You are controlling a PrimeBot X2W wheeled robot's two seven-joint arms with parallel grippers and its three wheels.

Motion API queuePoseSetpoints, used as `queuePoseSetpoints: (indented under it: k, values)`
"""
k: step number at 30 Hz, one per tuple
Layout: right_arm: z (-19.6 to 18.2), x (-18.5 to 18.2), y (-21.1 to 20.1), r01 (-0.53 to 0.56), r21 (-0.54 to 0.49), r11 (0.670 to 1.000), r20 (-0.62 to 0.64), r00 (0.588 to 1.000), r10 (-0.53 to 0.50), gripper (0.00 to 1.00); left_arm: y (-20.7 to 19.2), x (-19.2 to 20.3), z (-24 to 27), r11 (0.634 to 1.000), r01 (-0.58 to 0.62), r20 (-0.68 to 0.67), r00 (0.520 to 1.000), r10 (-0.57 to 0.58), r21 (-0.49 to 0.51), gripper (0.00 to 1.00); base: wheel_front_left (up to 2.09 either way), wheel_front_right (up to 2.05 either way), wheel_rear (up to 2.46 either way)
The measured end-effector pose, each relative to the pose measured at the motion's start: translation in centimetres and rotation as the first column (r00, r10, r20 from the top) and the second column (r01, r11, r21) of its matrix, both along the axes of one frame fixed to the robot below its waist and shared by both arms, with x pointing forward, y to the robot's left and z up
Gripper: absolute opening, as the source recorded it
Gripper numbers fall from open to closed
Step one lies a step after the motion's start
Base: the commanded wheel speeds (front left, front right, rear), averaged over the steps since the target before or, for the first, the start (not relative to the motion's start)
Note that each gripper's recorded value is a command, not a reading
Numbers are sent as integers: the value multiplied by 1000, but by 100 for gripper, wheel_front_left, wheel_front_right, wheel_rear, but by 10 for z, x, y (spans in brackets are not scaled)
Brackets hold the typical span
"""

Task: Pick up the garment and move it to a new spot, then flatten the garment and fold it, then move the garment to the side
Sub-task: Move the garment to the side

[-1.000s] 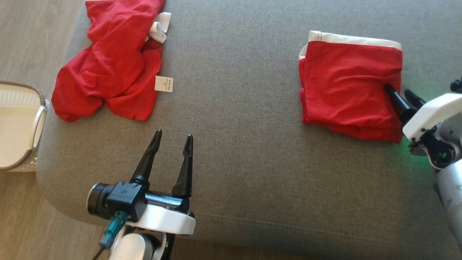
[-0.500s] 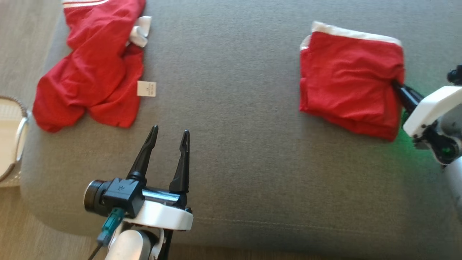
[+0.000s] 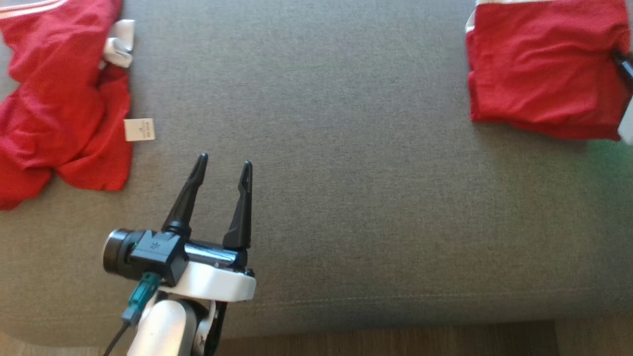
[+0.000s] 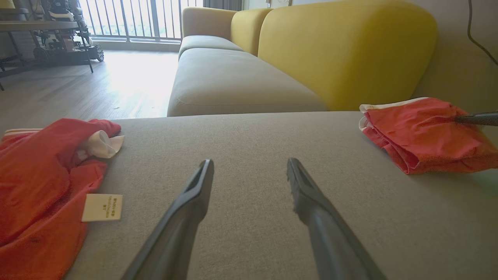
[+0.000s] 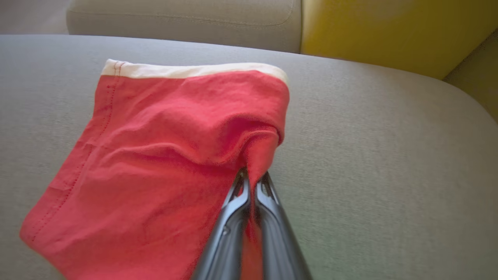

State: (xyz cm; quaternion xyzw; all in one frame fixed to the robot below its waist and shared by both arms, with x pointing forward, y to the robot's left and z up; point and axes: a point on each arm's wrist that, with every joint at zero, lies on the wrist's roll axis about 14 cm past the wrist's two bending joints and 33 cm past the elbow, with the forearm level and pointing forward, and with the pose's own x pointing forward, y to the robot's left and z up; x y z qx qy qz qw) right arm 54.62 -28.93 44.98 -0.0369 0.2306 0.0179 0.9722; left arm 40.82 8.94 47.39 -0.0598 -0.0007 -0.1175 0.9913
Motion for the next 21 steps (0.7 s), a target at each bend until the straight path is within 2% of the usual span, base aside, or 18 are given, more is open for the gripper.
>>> queuePoseSetpoints:
  k: [12, 21]
  values:
    - [25, 6, -56, 63, -157, 986, 54, 997, -55, 0, -16, 17, -22, 997, 78, -31, 997, -77, 15, 100, 0, 0, 0]
    - [28, 9, -67, 48, -242, 969, 42, 998, -39, 0, -27, 28, -33, 993, 118, -39, 992, -118, 12, 100, 0, 0, 0]
